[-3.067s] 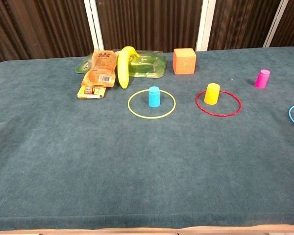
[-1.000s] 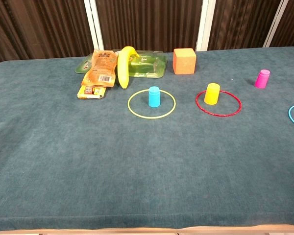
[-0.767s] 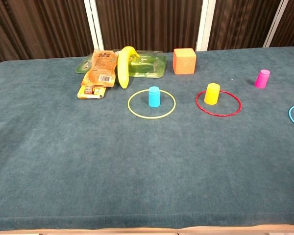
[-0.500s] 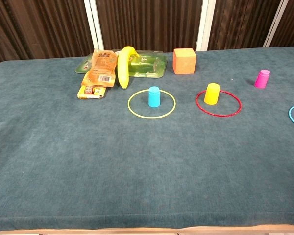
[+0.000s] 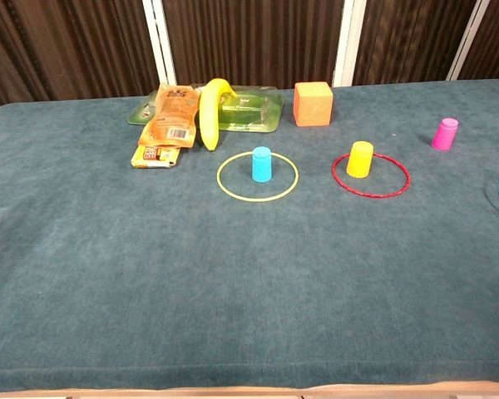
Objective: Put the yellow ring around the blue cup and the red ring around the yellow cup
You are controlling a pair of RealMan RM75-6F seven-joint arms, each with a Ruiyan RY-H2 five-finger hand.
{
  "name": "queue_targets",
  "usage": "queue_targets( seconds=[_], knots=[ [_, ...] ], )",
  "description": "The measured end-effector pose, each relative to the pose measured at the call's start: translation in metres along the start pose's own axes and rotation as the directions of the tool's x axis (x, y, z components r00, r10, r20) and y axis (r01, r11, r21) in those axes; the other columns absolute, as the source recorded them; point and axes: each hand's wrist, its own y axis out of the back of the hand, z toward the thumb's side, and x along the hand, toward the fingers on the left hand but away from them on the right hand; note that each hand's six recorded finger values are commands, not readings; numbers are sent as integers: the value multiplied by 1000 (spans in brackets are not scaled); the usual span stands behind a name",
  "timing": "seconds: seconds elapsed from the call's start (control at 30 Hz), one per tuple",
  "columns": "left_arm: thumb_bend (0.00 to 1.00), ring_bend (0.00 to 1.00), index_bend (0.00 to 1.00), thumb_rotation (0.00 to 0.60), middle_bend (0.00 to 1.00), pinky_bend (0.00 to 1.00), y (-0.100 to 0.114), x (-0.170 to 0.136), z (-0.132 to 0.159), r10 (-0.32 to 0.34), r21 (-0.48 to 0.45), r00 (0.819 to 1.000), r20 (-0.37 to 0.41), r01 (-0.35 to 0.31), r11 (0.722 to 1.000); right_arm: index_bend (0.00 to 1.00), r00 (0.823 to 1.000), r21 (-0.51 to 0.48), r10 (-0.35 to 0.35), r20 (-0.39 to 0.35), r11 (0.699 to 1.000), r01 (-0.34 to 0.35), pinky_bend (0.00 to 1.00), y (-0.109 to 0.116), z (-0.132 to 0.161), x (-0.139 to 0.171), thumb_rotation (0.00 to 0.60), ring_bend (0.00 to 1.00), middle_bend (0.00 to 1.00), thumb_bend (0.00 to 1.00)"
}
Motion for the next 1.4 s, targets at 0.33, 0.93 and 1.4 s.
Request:
queue_targets(
  seconds=[0.33,0.93,1.4],
  knots=[
    [454,0,0,600,0,0,1,0,0,2,-2,1000,-1,-2,1000,813,1000,-3,-13,-4,1000,13,0,2,2,-2,600,0,127,496],
    [454,0,0,600,0,0,0,1,0,-3,-2,1000,1,3,1000,821,993,1,-114,-45,994,114,0,42,17,-24,600,0,130,497],
    [454,0,0,600,0,0,-5,5,-1,-21,8,1000,-13,21,1000,810,994,-13,-94,-60,996,94,0,105,56,-109,600,0,131,497]
  ],
)
